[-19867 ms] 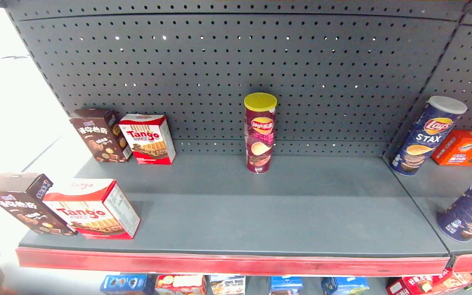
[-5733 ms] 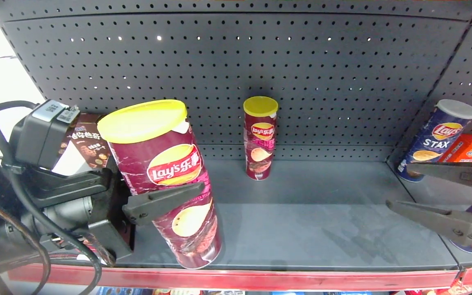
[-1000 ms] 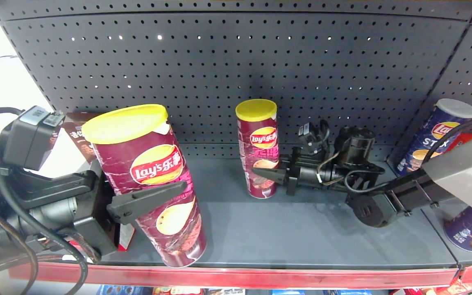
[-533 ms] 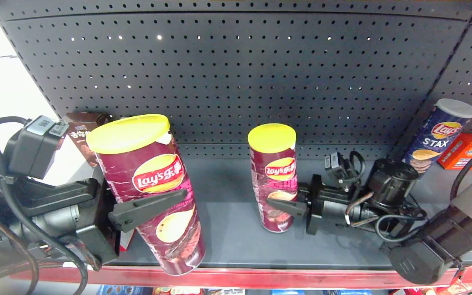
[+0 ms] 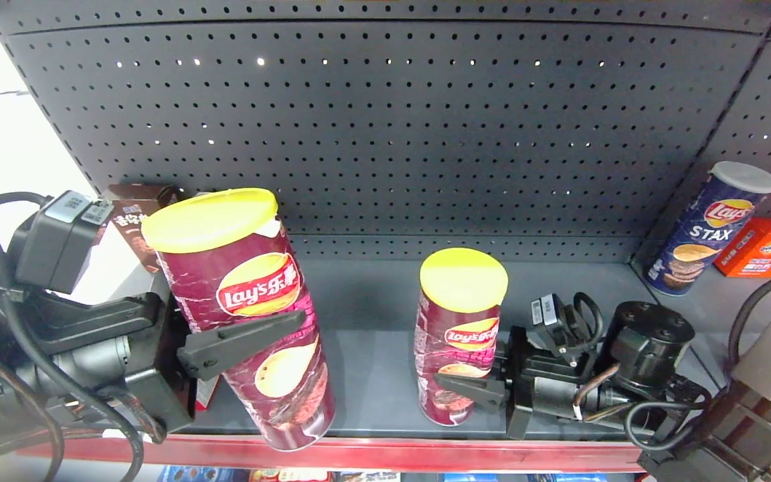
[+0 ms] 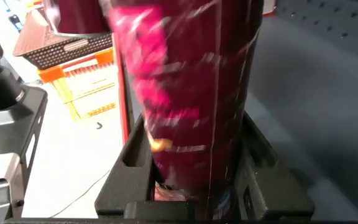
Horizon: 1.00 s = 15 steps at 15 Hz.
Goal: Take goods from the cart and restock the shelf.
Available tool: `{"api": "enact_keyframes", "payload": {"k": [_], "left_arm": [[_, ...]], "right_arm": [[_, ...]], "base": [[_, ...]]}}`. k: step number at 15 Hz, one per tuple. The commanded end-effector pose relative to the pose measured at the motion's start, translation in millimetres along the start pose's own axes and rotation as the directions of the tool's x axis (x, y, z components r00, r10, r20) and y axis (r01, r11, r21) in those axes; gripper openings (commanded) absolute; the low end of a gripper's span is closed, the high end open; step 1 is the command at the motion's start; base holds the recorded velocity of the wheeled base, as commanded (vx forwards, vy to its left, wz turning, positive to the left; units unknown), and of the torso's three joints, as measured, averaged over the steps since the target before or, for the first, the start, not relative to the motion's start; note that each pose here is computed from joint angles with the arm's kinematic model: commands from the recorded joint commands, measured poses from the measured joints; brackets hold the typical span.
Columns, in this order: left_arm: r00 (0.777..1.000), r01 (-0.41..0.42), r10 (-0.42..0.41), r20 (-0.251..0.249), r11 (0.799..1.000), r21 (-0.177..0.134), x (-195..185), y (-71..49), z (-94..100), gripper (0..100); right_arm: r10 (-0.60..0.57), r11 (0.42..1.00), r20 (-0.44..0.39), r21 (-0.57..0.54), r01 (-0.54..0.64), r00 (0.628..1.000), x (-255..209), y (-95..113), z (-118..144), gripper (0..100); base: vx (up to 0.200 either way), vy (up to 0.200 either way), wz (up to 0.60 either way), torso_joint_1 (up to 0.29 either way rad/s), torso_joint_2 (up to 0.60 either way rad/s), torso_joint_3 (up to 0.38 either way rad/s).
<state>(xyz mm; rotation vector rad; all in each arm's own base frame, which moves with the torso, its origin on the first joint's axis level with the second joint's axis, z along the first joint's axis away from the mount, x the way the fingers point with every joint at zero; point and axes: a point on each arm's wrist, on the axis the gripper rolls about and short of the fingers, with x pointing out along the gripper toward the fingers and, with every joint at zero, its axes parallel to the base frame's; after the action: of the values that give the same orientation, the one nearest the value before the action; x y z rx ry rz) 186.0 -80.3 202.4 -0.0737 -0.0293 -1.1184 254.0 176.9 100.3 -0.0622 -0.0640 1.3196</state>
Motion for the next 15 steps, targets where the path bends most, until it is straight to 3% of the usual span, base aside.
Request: {"api": "enact_keyframes", "payload": {"k": [1, 6, 15], "left_arm": [[1.0, -0.001, 0.001, 0.0, 1.0, 0.0, -1, -0.5, -0.3, 0], [1.0, -0.001, 0.001, -0.003, 1.0, -0.004, -1, -0.8, -1.5, 0], [1.0, -0.003, 0.003, -0.007, 1.0, -0.008, -2, -0.9, -3.0, 0]], "right_arm": [[0.003, 1.0, -0.022, 0.021, -0.003, 1.0, 4, -2, -12, 0], [-0.005, 1.0, 0.0, 0.001, 0.005, 1.0, 10, -10, -11, 0], [-0.023, 1.0, 0.016, -0.016, 0.023, 1.0, -6, -3, 5, 0]], "base": [[0.0, 0.0, 0.0, 0.0, 0.0, 0.0], [0.0, 0.0, 0.0, 0.0, 0.0, 0.0], [0.0, 0.0, 0.0, 0.0, 0.0, 0.0]]}}
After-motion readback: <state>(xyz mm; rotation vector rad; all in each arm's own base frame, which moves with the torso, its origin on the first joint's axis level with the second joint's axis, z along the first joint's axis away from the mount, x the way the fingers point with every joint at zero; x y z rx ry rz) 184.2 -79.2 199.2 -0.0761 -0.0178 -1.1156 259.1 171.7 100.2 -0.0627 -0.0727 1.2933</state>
